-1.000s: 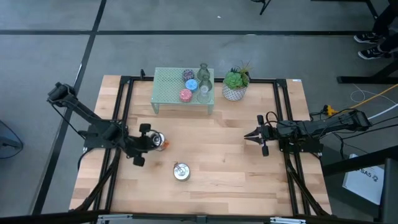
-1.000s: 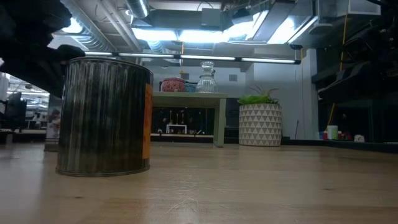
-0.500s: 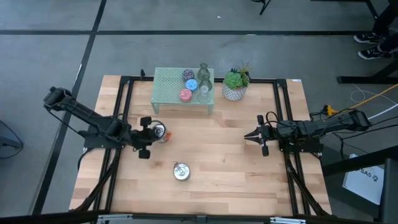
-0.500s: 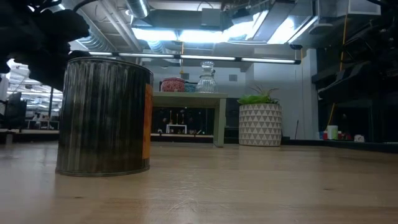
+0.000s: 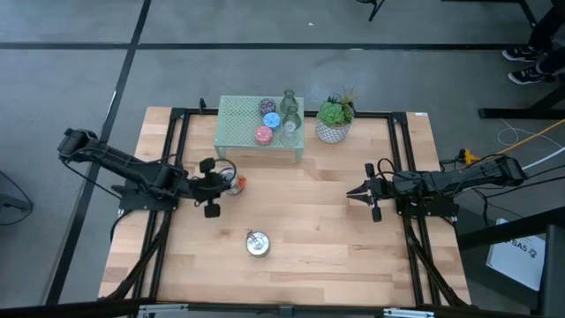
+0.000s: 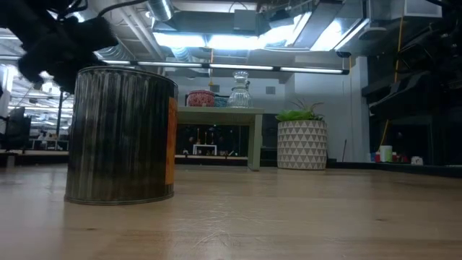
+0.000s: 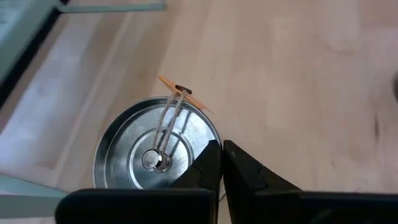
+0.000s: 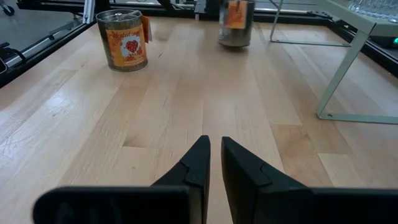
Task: Pick & Place candle stick holders
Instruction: Put the silver candle can on the shelf
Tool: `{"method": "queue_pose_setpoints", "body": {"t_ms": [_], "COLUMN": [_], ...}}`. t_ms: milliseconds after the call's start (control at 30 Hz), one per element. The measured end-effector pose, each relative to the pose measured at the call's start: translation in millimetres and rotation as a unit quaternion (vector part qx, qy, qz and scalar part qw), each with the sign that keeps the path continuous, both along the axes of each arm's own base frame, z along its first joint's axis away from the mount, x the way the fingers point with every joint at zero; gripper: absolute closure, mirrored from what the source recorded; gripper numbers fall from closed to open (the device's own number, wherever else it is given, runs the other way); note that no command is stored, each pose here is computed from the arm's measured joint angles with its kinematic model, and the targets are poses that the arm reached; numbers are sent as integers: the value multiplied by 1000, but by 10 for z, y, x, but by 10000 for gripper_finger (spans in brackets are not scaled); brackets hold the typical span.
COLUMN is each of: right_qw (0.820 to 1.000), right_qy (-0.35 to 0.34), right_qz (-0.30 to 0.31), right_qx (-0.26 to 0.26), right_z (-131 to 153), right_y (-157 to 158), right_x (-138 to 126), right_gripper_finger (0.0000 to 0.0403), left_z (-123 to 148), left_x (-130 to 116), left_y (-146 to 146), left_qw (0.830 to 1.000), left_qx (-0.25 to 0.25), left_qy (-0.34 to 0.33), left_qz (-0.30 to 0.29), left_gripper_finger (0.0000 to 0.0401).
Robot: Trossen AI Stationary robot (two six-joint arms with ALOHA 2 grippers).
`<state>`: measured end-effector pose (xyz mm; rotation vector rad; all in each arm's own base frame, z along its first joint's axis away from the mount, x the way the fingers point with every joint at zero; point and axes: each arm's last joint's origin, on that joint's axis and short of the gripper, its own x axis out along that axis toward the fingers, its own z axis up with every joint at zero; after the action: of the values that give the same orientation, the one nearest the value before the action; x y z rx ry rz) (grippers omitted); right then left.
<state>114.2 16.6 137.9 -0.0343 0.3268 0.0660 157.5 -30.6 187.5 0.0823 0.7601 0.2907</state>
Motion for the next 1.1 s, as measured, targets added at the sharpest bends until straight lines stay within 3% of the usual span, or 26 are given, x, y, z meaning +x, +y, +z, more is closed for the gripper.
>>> {"method": "queue_pose_setpoints", "body": {"t_ms": [167, 367, 567, 700, 1100], "right_qw": [1000, 1000, 1000, 997, 996], "right_qy": [0, 0, 3, 9, 12], "right_qz": [0, 0, 18, 68, 68], "right_qx": [0, 0, 3, -47, -49], "right_z": [0, 0, -4, -25, -31], "right_y": [0, 0, 10, 28, 28], "right_x": [0, 0, -3, -6, -4], "right_gripper_finger": [359, 359, 359, 359, 359], "left_z": [71, 62, 69, 70, 69], "left_x": [95, 104, 108, 108, 109], "left_y": [131, 234, 287, 310, 299], "left_qw": [999, 997, 996, 995, 994], "left_qx": [5, -61, -49, -46, -61], "left_qy": [-42, -38, -46, -47, -49], "left_qz": [20, 36, 64, 73, 72], "left_gripper_finger": [398, 398, 398, 398, 398]}}
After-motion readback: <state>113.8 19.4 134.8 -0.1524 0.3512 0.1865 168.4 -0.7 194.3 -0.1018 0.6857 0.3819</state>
